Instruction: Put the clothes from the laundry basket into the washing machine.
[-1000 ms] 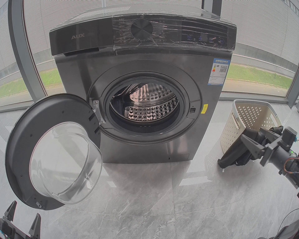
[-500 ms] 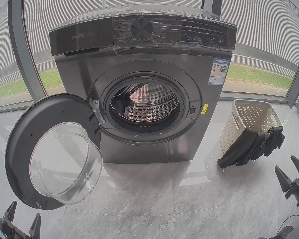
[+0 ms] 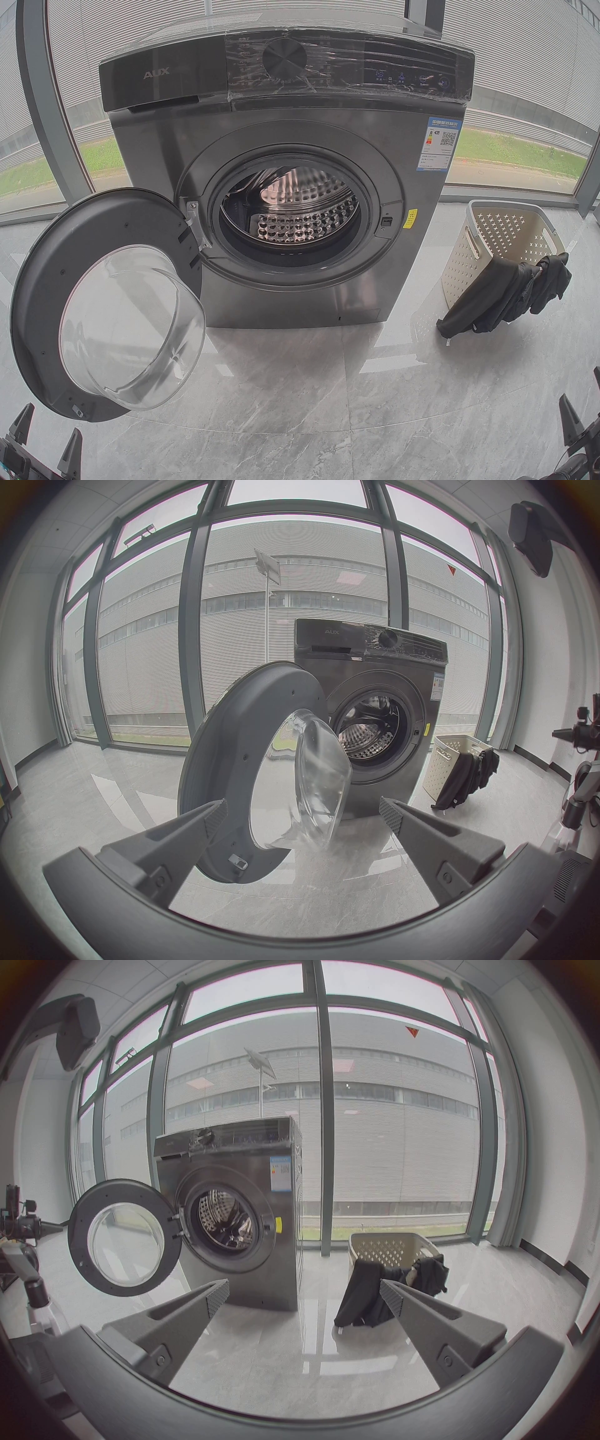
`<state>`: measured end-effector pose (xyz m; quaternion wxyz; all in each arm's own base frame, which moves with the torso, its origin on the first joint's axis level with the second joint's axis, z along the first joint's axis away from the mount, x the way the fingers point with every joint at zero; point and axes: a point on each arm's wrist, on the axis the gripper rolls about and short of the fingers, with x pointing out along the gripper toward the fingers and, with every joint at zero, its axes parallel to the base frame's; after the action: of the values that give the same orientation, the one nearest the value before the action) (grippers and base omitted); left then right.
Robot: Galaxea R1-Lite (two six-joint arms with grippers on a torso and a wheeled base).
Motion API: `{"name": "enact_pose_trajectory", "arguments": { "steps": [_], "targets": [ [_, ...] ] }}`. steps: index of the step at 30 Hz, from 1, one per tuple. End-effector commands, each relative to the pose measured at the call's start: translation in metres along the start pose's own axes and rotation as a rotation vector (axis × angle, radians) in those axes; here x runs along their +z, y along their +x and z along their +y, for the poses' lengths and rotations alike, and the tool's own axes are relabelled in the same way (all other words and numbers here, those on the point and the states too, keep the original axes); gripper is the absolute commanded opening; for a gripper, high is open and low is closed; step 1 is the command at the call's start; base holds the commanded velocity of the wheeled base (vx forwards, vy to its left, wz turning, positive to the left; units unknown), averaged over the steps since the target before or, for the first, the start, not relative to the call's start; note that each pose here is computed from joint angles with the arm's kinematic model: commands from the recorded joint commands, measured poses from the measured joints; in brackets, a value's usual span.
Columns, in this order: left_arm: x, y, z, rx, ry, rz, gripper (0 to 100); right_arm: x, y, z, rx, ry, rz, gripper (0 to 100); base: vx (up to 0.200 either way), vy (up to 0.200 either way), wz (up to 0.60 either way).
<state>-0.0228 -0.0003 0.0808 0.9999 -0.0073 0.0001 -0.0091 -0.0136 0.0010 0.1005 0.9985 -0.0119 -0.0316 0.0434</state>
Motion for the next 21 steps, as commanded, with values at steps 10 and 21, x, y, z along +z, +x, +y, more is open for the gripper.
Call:
{"name": "enact_pose_trajectory", "arguments": {
  "steps": [10,21],
  "targets": [
    [-0.0053,0.0001,0.0001,0.000,-0.002,0.002,100,-0.0240,-0.0116,0.0001,-0.081,0.023,0.078,100,0.000,0.000,0.00],
    [-0.0053,0.0001,0.0001,0.003,-0.002,0.001,100,-0.0240,-0.0116,0.0001,-0.081,0.023,0.078,100,0.000,-0.109,0.00]
  ]
}}
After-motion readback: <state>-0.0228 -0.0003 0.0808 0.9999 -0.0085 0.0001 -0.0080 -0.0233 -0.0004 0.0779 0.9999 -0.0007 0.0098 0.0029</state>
